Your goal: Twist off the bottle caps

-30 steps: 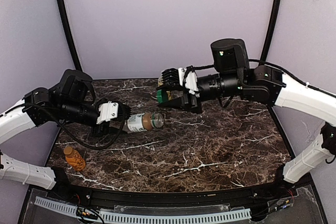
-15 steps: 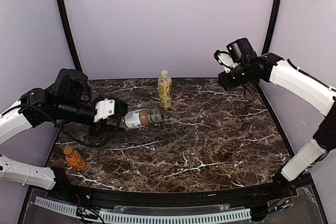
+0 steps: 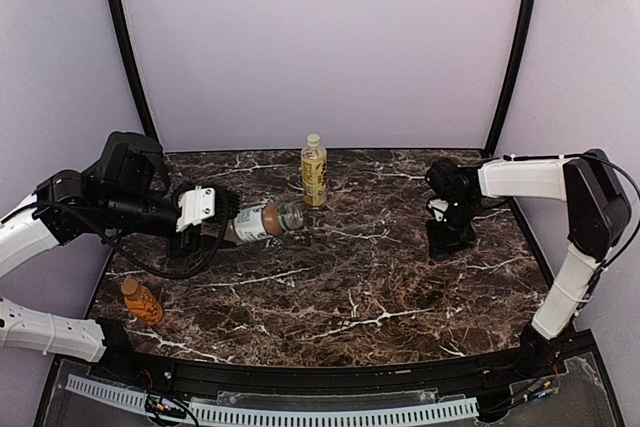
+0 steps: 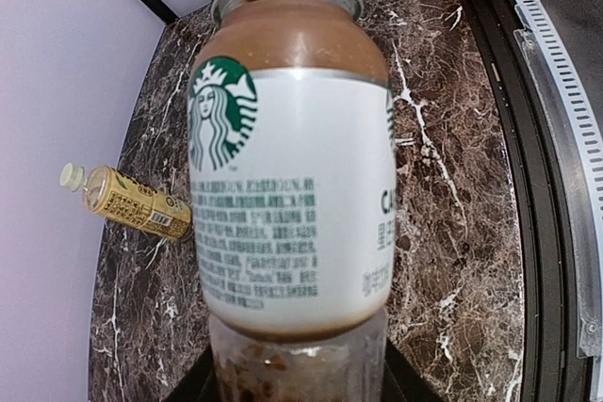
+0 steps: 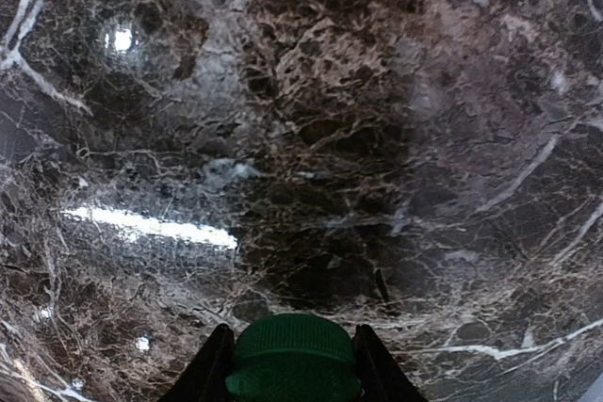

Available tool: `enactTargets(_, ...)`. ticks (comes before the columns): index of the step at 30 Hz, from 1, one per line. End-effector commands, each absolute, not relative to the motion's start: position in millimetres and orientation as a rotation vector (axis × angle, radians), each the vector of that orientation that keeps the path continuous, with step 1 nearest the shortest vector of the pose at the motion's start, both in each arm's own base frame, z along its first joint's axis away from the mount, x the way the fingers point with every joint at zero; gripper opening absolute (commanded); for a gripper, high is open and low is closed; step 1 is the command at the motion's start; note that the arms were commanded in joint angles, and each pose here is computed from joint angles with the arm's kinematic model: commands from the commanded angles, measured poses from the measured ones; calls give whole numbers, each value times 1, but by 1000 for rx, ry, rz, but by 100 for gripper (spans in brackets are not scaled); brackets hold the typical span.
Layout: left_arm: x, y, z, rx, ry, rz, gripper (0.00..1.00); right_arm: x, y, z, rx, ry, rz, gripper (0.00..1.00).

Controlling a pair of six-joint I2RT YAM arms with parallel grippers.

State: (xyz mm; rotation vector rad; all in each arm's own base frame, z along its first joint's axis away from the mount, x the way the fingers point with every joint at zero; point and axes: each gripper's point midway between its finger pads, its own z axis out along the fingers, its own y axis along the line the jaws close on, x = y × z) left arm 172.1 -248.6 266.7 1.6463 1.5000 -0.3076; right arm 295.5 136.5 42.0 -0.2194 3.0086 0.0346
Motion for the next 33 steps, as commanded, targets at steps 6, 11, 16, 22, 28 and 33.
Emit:
enactTargets(6,173,-244,270,1620,1488,-291,10,294,151,19,-143,3057,169,27)
enactTargets(11,174,-244,272,1616,1482,-283,10,294,152,25,-143,3044,177,64)
enactTargets(16,174,-245,274,1612,1476,-284,10,299,163,54,-236,2990,197,99)
enactTargets(22,177,-248,288,1572,1464,-303,10,315,255,183,-674,2483,360,99)
enactTargets(28,176,-259,319,1432,1500,-456,10,202,384,367,-1086,1395,1030,97)
enactTargets(33,164,-272,348,1374,1480,-665,11,150,406,423,-1139,1001,1221,97)
